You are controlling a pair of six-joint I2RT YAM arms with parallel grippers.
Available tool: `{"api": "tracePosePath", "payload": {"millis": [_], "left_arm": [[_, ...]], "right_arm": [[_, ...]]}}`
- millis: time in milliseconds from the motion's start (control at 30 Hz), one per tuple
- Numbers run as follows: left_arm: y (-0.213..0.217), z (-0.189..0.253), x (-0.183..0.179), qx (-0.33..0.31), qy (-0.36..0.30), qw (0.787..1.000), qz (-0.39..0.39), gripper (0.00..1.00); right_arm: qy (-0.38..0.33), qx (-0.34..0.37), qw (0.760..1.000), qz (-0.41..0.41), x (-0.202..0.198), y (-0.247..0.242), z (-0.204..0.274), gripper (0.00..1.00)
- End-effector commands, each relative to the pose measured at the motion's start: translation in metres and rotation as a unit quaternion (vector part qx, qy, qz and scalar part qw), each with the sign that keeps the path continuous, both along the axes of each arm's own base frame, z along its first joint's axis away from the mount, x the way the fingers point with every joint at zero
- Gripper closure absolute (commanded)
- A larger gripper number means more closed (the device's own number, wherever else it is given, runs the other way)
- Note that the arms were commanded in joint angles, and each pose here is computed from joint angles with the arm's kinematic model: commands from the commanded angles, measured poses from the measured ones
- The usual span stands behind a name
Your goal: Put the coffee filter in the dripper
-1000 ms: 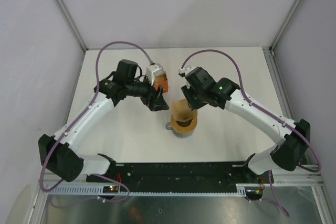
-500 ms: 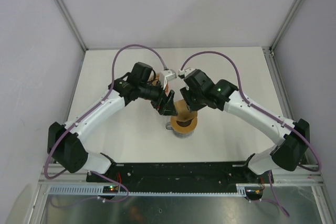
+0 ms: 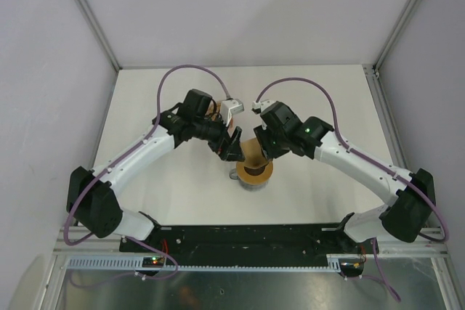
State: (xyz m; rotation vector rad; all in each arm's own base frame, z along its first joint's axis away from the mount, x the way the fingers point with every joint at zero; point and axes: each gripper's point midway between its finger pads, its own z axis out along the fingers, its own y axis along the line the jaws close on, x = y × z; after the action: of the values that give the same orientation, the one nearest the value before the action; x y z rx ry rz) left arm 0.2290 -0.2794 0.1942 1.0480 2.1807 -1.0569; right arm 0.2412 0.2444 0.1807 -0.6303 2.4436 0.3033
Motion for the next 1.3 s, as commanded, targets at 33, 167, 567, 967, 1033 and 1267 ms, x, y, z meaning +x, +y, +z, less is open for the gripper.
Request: {"api": "tracePosePath", "payload": {"millis": [33, 167, 567, 967, 1033, 1267], "left_arm": [[0.003, -0.012, 0.001, 0.012, -0.008, 1.000, 0.000, 0.07], [0.004, -0.014, 0.002, 0.017, -0.013, 1.000, 0.001, 0.07], [0.001, 0.000, 0.009, 0.008, -0.033, 0.999, 0.000, 0.07], [-0.009, 0.040, 0.018, -0.026, -0.069, 0.997, -0.010, 0.03], [-0.009, 0.042, 0.018, -0.026, -0.072, 0.997, -0.010, 0.03], [-0.002, 0.068, 0.037, -0.028, -0.118, 0.993, 0.013, 0.03]], "right_arm": [[-0.016, 0.040, 0.999, 0.001, 0.004, 0.009, 0.013, 0.58], [-0.014, 0.040, 0.999, 0.003, 0.004, 0.009, 0.011, 0.58], [-0.017, 0.046, 0.999, 0.001, 0.005, 0.005, 0.012, 0.57], [-0.059, 0.111, 0.992, 0.016, 0.006, 0.009, 0.052, 0.51], [-0.062, 0.113, 0.992, 0.016, 0.007, 0.008, 0.054, 0.50], [-0.103, 0.137, 0.985, 0.005, 0.013, -0.002, 0.083, 0.46]]}}
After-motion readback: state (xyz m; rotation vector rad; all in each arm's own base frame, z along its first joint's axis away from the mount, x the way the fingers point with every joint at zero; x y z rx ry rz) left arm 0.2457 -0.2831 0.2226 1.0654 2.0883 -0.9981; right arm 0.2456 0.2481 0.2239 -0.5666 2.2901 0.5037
